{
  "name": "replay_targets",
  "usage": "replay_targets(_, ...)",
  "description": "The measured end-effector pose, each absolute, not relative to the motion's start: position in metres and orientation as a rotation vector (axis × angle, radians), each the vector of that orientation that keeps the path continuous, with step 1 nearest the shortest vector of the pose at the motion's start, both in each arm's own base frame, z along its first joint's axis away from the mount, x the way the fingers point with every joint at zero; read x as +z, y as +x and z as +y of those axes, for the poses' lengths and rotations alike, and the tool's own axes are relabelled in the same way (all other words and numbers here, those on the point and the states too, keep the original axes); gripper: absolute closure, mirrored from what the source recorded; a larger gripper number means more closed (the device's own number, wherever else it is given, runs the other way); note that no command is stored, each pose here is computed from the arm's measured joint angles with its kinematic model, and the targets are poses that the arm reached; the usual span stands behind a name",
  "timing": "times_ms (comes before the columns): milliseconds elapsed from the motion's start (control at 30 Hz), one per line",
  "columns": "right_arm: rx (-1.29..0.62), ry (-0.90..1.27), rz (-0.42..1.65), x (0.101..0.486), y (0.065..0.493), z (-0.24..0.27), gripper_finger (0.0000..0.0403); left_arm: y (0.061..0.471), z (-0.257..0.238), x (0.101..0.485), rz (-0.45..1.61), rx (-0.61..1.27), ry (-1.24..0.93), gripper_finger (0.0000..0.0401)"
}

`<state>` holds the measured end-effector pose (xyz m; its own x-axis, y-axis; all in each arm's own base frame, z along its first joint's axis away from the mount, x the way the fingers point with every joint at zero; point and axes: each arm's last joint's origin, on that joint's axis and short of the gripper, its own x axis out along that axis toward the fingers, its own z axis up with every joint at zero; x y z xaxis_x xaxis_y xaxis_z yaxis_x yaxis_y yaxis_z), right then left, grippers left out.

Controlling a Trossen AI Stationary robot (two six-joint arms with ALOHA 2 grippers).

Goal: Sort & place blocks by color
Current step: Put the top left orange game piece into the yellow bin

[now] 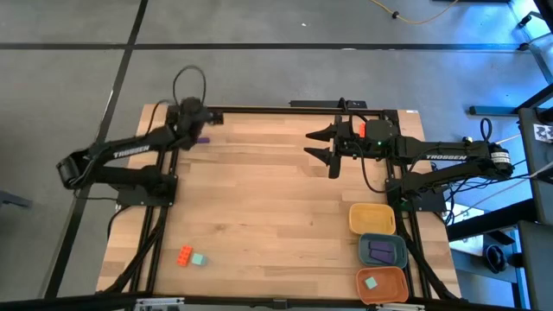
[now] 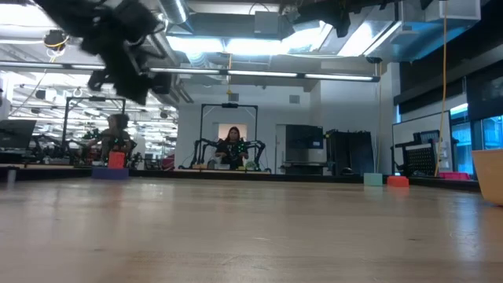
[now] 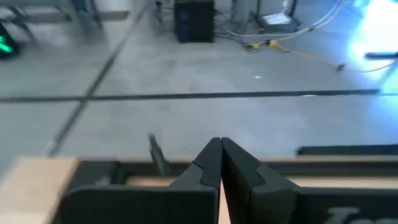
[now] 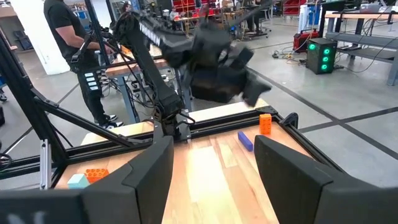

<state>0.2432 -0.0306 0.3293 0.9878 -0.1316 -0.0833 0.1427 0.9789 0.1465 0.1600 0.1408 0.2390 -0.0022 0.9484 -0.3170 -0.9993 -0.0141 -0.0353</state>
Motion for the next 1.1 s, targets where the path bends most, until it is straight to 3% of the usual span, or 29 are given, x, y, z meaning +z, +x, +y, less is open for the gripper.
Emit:
replay_targets(167, -0.138, 0.153, 0.074, 0.329, 0.243, -0.031, 0.0176, 0.166, 0.194, 0.258, 0.477, 1.643, -0.285, 0.0401)
replay_targets(400, -0.138, 0.153, 0.076, 0.329, 0.243, -0.031, 0.0176, 0.148, 0.244, 0.241, 0.797, 1.599, -0.648, 0.0401)
replay_targets(800, -0.138, 0.153, 0.076, 0.329, 0.243, -0.031, 0.0176, 0.144, 0.261, 0.214, 1.012, 1.677, -0.698, 0.0401)
replay_targets(1100, -0.138, 0.153, 0.077, 0.329, 0.243, -0.031, 0.0176, 0.142, 0.272, 0.204, 0.952, 1.776, -0.712, 0.0401)
